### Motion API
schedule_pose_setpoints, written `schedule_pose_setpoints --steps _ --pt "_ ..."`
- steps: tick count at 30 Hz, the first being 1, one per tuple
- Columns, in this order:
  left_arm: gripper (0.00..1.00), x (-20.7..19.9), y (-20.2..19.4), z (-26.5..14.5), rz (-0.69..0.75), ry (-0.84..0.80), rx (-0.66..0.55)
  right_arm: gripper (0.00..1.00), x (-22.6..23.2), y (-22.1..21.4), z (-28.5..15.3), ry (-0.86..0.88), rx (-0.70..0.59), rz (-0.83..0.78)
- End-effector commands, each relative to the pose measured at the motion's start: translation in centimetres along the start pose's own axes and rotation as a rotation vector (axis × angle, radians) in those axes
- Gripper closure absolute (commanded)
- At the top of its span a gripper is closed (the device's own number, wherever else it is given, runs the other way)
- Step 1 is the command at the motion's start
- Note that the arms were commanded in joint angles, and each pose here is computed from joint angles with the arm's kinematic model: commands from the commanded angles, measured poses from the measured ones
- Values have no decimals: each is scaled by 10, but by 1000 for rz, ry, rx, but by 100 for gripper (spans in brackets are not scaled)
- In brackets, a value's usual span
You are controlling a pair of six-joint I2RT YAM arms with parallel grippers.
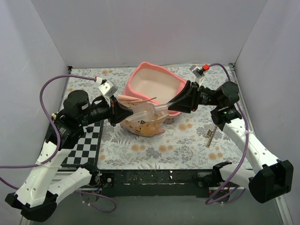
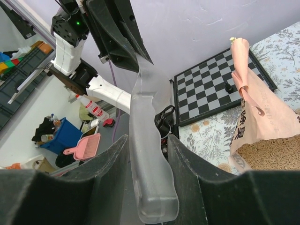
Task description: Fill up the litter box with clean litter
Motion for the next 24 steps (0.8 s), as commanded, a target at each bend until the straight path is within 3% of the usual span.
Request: schedule_pose_setpoints --steps 1,12,14,17,18,19,20,21,23,24 --pt "100 -3 5 -4 13 -5 -31 54 16 14 3 21 -44 -94" --pt "100 3 6 -3 19 39 -41 63 14 11 3 32 -39 -76" --pt "100 3 5 -3 15 39 -42 74 12 10 3 29 -39 -70" --pt "100 4 6 -3 18 46 -53 99 10 9 4 27 -37 -61" --pt "100 4 7 -3 19 50 -57 99 9 9 4 23 -42 -57" --pt "96 5 8 -3 19 55 -62 99 9 9 4 21 -43 -59" --pt "74 5 10 -4 23 59 -70 99 10 9 4 21 -43 -63" --pt "57 6 11 -4 24 63 -74 99 10 10 4 16 -47 -67" --pt "47 6 15 -5 31 69 -84 99 11 13 4 3 -50 -75" --pt "36 8 17 -5 32 78 -87 99 12 15 4 -7 -52 -75"
Point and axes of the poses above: each gripper's point midway between its finger pads, its own z axis out along the fingers, its own x axis along the line the jaws close on, y = z × x, the point moved 4 cm from there along -z, back along the fingers, and after that the axes turned 12 degrees about z, right-handed, at the moved point
